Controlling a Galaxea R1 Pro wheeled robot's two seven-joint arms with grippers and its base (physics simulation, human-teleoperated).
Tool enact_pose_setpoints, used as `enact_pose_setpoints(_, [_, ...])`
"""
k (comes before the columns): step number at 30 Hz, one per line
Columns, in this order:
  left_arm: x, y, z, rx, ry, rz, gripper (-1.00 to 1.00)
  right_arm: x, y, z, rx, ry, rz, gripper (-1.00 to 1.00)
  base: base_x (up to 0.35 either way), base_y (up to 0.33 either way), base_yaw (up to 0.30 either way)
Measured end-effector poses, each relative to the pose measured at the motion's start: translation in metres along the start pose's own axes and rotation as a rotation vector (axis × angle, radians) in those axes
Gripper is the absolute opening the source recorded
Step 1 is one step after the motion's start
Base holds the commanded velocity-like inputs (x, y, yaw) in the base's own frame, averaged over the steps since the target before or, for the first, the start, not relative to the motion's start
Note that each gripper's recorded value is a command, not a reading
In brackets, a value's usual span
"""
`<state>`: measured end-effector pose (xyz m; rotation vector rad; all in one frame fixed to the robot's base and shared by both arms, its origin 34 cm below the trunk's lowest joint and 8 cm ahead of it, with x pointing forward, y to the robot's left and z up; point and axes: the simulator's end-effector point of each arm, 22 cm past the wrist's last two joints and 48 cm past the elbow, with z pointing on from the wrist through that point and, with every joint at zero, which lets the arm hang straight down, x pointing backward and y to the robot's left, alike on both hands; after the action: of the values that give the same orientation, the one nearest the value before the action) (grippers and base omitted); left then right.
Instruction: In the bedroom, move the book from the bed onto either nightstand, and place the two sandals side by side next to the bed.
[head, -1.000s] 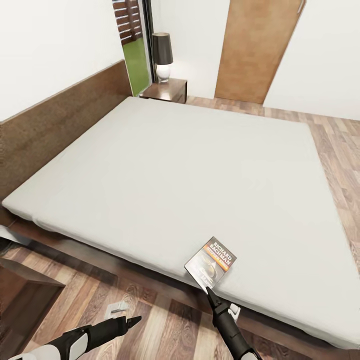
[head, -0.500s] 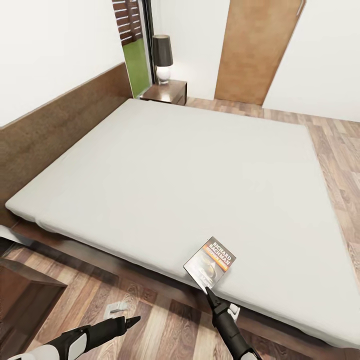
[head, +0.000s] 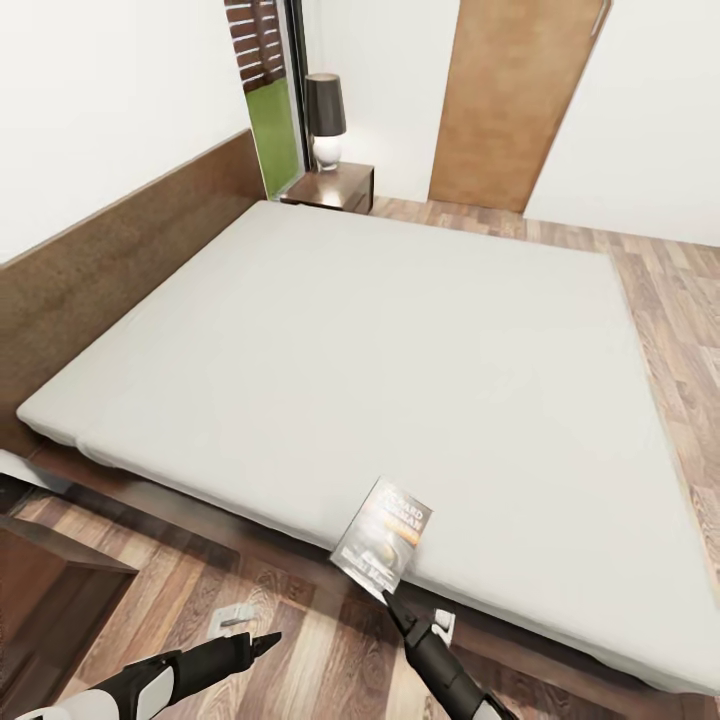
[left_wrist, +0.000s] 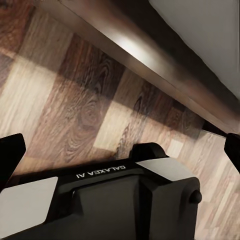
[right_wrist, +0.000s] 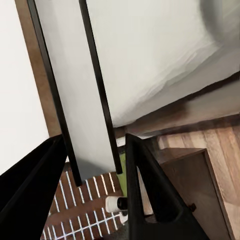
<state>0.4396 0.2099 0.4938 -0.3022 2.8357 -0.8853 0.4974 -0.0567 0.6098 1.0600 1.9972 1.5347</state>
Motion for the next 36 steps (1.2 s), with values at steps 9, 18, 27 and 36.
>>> enact_pose_setpoints(9, [0.001,-0.007,-0.010,0.000,0.001,-0.001,1.00,-0.118,0.024,-0.118,-0.113,0.007,-0.224,-1.00,0.000,0.000,0.000])
enact_pose_setpoints(18, [0.001,-0.014,-0.020,0.000,0.002,0.001,1.00,-0.104,0.012,-0.167,-0.018,0.261,-0.322,-1.00,0.000,0.000,0.000])
enact_pose_setpoints(27, [0.002,-0.021,-0.029,-0.002,0.002,0.002,1.00,-0.097,0.014,-0.177,0.008,0.285,-0.335,-1.00,0.000,0.000,0.000])
enact_pose_setpoints(36, [0.003,-0.027,-0.038,-0.002,0.002,0.002,1.00,-0.089,0.014,-0.190,0.035,0.279,-0.302,-1.00,0.000,0.000,0.000])
